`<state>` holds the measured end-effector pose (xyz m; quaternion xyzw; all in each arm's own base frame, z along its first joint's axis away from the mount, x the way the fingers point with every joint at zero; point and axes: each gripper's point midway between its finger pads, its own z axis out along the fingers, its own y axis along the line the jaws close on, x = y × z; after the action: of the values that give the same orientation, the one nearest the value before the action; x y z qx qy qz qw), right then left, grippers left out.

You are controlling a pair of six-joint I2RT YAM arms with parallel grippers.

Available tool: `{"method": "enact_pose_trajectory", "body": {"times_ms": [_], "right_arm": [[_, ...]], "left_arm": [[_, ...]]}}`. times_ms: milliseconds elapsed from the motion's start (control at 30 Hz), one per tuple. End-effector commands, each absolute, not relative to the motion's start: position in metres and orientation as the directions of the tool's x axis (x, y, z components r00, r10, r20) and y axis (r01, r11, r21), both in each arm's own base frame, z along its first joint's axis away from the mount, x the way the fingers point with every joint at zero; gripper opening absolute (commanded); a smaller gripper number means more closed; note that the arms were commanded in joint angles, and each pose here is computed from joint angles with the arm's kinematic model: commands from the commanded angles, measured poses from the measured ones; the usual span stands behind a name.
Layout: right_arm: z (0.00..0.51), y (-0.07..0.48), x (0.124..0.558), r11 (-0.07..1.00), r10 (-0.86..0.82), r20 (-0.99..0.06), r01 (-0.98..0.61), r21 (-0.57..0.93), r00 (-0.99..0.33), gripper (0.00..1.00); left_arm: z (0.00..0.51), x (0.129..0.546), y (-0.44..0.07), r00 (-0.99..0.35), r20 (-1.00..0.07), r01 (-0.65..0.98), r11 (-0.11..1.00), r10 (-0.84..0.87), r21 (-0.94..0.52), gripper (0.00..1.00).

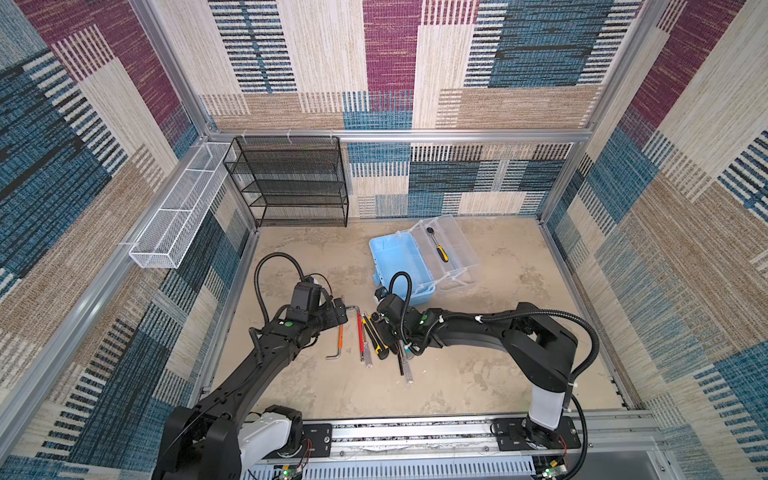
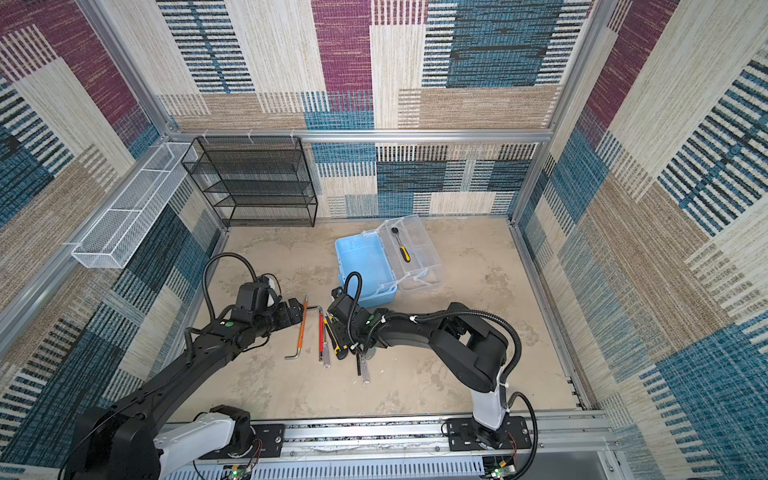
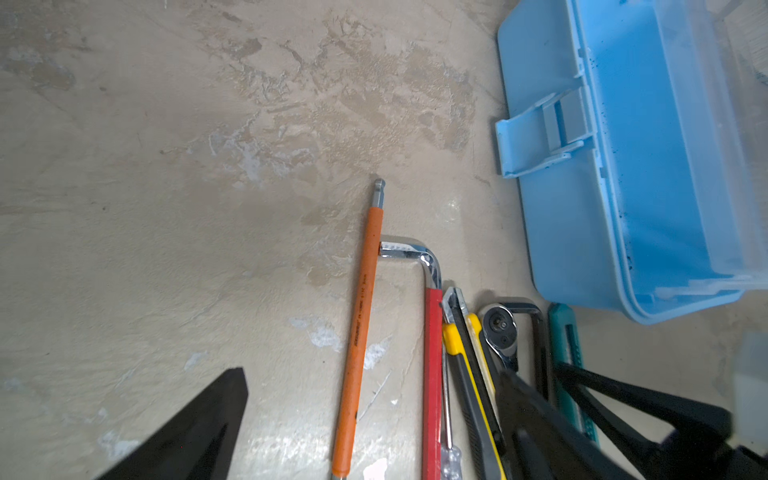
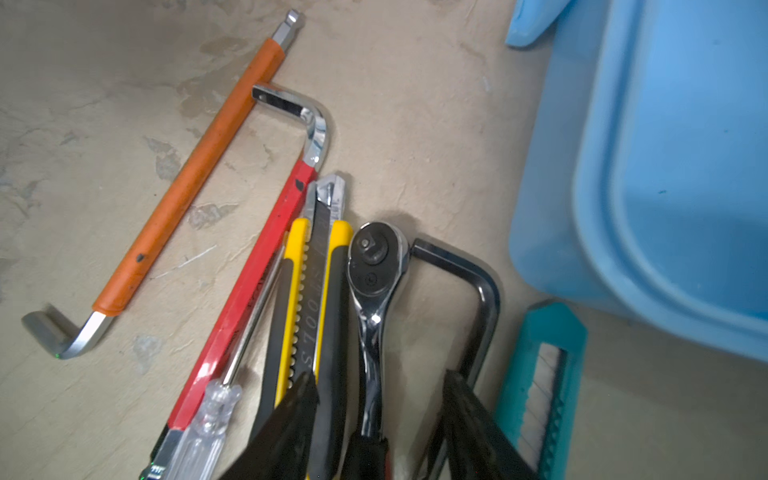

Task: Pack the tool kit
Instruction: 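Move the right gripper back over the red-handled ratchet wrench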

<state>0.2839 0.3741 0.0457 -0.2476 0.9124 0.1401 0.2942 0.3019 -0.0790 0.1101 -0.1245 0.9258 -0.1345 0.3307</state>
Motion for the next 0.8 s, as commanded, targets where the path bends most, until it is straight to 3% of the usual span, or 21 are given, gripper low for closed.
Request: {"method": "enact_pose_trajectory", "body": {"times_ms": [0, 233, 767], "right_arm": [[0.042, 0.377, 0.286, 0.836, -0.376, -0.61, -0.539, 0.102, -0.698, 0.51], [0.028, 0.381, 0.289, 0.835, -0.399, -0.584, -0.543, 0.086, -0.707, 0.5], [0.024, 0.367, 0.286, 0.851, -0.4, -0.558, -0.521, 0.068, -0.727, 0.43]], "left_arm": [[0.119, 0.307, -0.075, -0.699, -0.629, -0.144, 0.929, -0.34, -0.342, 0.94], [0.13, 0.304, -0.08, -0.649, -0.691, -0.06, 0.927, -0.319, -0.371, 0.9], [0.124, 0.298, -0.084, -0.676, -0.668, -0.048, 0.923, -0.311, -0.381, 0.88]]}}
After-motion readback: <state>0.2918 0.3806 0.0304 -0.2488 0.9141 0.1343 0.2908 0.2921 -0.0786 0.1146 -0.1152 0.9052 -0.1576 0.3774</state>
